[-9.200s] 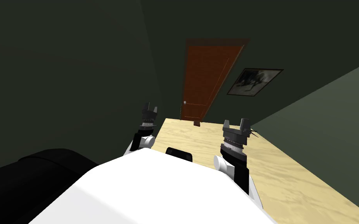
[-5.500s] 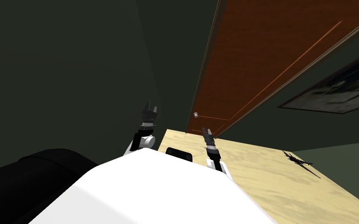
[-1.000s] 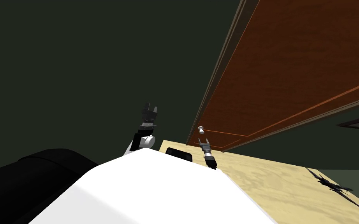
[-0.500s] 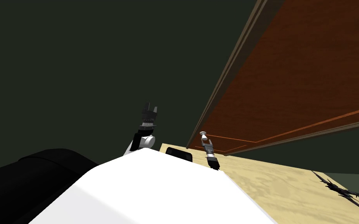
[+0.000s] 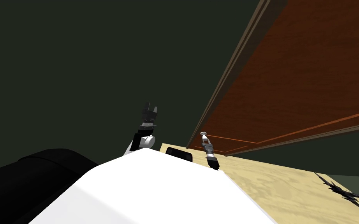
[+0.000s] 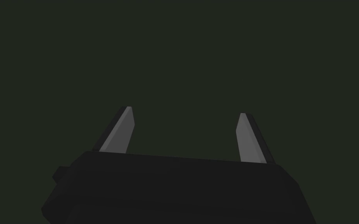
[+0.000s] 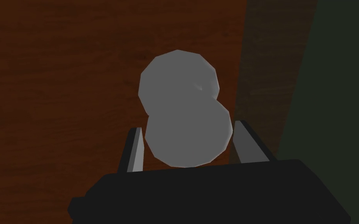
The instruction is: Pull the door open
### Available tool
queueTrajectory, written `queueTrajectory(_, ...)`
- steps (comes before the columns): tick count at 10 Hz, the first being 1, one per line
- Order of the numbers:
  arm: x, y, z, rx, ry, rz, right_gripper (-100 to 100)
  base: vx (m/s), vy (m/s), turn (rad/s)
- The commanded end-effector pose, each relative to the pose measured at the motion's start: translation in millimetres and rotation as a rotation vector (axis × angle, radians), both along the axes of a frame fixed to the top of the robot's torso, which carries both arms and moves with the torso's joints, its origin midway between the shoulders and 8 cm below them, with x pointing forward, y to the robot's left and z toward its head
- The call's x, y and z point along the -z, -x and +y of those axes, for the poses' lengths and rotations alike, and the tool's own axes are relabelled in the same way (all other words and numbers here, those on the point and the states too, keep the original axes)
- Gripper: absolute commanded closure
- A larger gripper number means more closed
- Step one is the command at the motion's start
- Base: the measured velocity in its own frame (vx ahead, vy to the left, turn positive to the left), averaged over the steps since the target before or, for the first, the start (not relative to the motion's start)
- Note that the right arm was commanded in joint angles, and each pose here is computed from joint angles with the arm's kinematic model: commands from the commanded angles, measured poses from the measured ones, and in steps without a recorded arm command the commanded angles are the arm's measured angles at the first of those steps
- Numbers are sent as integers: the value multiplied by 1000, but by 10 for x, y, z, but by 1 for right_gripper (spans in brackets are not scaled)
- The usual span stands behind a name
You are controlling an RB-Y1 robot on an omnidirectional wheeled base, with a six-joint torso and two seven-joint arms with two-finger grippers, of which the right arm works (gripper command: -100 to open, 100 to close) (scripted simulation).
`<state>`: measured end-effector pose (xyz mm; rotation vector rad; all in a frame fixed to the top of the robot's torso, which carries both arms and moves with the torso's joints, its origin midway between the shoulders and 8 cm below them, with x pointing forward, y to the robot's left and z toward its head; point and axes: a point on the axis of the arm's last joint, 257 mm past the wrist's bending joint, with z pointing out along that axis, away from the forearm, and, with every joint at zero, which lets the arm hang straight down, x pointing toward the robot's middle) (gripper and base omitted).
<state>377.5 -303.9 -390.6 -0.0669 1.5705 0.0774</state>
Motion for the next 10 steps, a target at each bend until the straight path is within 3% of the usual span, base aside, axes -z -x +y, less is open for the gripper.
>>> queueTrajectory(1,7,15,-20,3,1,2,100,0,0,0)
queueTrajectory(8,-20,-20,-84,27,-153,2,100,-46,-18,84)
queueTrajectory(9,-11,32,-46,23,-105,2,-100,-137,-26,23)
queueTrajectory(10,-8,48,-34,23,-94,1,-100,-160,-1,-19)
